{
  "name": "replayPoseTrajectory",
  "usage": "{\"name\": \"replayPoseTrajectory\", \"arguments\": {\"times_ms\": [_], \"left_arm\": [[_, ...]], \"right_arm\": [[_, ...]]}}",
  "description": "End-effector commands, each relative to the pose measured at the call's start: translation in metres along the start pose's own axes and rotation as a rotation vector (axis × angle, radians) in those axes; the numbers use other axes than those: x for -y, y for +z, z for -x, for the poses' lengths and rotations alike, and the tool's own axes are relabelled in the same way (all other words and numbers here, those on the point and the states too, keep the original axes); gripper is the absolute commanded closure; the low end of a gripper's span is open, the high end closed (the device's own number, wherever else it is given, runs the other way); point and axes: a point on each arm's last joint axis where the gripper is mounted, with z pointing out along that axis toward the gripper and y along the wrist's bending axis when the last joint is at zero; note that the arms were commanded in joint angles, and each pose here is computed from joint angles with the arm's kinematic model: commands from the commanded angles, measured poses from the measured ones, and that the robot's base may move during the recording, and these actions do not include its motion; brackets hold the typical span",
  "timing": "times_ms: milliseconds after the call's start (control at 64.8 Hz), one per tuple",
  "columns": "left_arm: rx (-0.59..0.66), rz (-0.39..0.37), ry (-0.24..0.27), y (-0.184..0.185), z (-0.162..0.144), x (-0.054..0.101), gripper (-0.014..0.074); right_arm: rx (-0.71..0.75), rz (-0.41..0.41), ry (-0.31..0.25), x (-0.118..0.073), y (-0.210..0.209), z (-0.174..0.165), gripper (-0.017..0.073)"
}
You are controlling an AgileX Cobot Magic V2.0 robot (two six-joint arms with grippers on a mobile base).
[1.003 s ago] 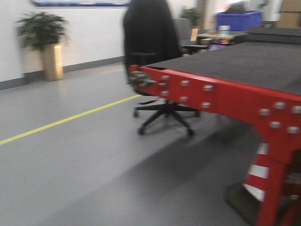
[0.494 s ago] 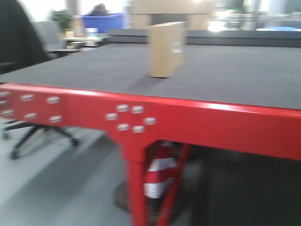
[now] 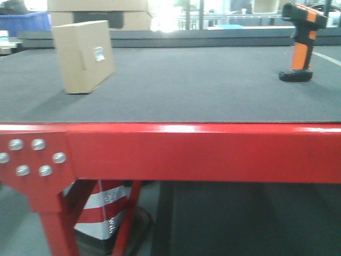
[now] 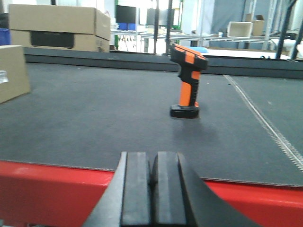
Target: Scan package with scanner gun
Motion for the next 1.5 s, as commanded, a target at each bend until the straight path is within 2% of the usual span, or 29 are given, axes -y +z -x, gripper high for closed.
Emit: {"name": "replayPoseTrajectory", "arguments": {"times_ms": [0,1481], "left_arm": [[0.027,0.001,-0.007,-0.0004,0.0028,0.0,0.0705],[0.027,0.001,-0.007,-0.0004,0.0028,0.0,0.0705]], "right_arm": [[0.016,-0.003,-0.002,0.0002,-0.0003,0.0015,0.0727],[0.016,-0.003,-0.002,0.0002,-0.0003,0.0015,0.0727]]}}
